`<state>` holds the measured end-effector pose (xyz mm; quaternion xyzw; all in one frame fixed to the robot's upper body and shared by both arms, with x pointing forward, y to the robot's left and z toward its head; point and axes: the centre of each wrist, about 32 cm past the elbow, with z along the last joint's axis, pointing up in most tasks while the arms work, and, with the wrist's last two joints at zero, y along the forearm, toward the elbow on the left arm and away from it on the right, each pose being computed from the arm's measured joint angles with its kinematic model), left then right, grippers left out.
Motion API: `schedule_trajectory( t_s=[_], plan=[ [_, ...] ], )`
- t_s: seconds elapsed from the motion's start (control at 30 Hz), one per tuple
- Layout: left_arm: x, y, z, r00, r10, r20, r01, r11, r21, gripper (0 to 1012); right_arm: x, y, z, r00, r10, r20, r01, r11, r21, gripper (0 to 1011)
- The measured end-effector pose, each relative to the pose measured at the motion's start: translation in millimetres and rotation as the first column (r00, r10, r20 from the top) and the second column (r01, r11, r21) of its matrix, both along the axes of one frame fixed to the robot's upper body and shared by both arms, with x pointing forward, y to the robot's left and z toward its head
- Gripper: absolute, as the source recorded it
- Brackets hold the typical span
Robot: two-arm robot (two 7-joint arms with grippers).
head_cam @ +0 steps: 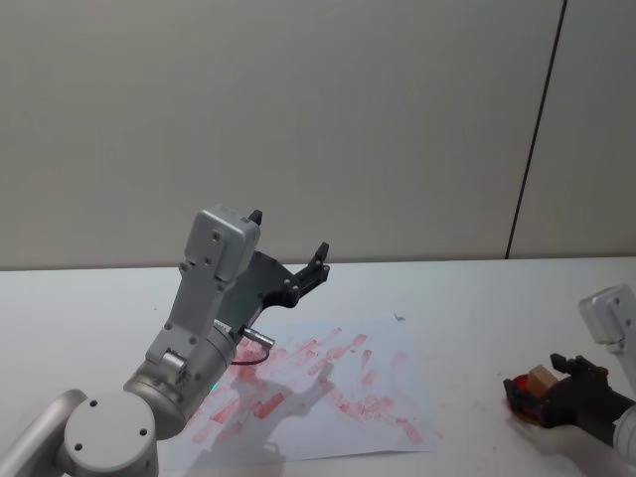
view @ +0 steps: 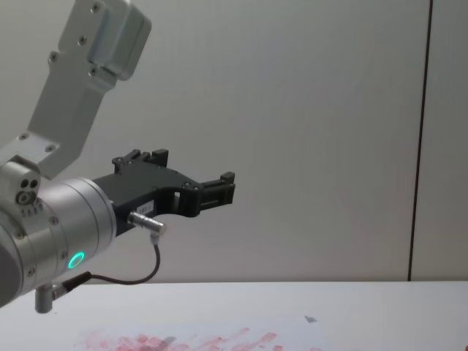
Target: Use the one hand to pick up the stamp and affix it onto the A4 paper.
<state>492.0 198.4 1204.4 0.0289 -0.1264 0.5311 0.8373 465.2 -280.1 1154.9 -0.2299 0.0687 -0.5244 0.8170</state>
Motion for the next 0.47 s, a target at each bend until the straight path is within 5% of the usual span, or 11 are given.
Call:
schedule_trajectory(
  t_s=[0.27, 0.47],
  plan=[
    [0.0, 0.0, 0.0, 1.0000, 0.000, 0.000, 0.000, 1.0000, 0.000, 1001, 0.0, 0.0, -0.2, 1.000, 0.001, -0.001, -0.001, 1.000, -0.001, 999],
    [0.0, 0.0, 0.0, 1.0000, 0.000, 0.000, 0.000, 1.0000, 0.000, 1001, 0.0, -0.1, -0.4, 1.000, 0.001, -0.001, -0.001, 1.000, -0.001, 1001]
  ],
)
